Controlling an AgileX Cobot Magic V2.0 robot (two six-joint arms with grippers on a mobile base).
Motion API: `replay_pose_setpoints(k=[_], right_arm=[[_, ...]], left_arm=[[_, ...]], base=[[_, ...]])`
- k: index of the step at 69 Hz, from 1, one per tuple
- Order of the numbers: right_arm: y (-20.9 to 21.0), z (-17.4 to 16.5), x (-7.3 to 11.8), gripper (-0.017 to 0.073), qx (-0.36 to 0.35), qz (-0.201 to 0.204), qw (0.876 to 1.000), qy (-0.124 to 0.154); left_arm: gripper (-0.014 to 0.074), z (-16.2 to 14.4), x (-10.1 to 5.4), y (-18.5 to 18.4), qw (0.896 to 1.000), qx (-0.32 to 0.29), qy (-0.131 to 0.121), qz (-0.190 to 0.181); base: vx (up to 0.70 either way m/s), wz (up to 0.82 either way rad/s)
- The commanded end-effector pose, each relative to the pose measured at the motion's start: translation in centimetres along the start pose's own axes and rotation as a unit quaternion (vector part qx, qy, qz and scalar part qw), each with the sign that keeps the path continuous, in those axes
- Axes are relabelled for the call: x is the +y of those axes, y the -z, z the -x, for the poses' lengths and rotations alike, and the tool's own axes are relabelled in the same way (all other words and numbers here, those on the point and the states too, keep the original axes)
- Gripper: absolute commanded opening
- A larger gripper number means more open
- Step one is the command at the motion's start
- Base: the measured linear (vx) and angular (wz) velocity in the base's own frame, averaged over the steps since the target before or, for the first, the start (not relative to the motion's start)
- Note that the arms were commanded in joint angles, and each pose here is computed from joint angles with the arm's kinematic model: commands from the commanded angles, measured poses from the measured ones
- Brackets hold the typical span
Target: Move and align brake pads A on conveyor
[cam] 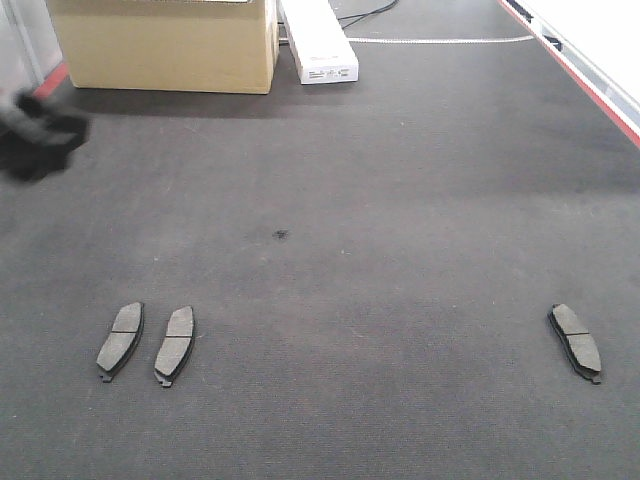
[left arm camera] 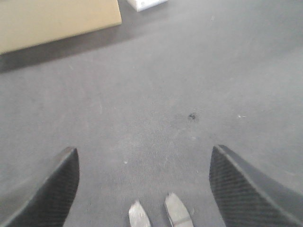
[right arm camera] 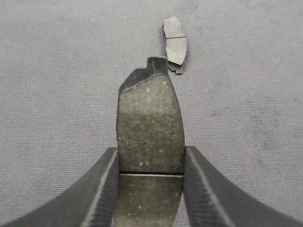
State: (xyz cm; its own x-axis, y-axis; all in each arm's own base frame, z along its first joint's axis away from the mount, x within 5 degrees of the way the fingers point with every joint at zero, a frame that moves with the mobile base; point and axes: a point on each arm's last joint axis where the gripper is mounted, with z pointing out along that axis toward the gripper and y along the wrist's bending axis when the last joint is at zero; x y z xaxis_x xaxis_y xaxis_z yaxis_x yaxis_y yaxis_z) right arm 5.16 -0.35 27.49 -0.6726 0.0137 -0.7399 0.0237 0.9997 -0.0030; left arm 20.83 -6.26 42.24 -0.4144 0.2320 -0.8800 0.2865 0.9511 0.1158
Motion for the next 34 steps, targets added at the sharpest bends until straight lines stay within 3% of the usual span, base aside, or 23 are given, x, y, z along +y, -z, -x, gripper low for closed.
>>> replay_pose_setpoints(k=[1,34], right_arm=[[0.6,1.3,0.0,-0.0004,-0.049,-0.002,0.999,0.001],[0.6,1.3,0.0,-0.0004,-0.049,-0.002,0.999,0.001]], left_arm=[[0.0533,-0.3,0.1,3.6,0.997,-0.078,-0.001,0.002],[0.0533,-10.9,-0.1,11.9,0.987,-0.16,0.008,0.007]], base=[[0.0,0.0],[0.0,0.0]])
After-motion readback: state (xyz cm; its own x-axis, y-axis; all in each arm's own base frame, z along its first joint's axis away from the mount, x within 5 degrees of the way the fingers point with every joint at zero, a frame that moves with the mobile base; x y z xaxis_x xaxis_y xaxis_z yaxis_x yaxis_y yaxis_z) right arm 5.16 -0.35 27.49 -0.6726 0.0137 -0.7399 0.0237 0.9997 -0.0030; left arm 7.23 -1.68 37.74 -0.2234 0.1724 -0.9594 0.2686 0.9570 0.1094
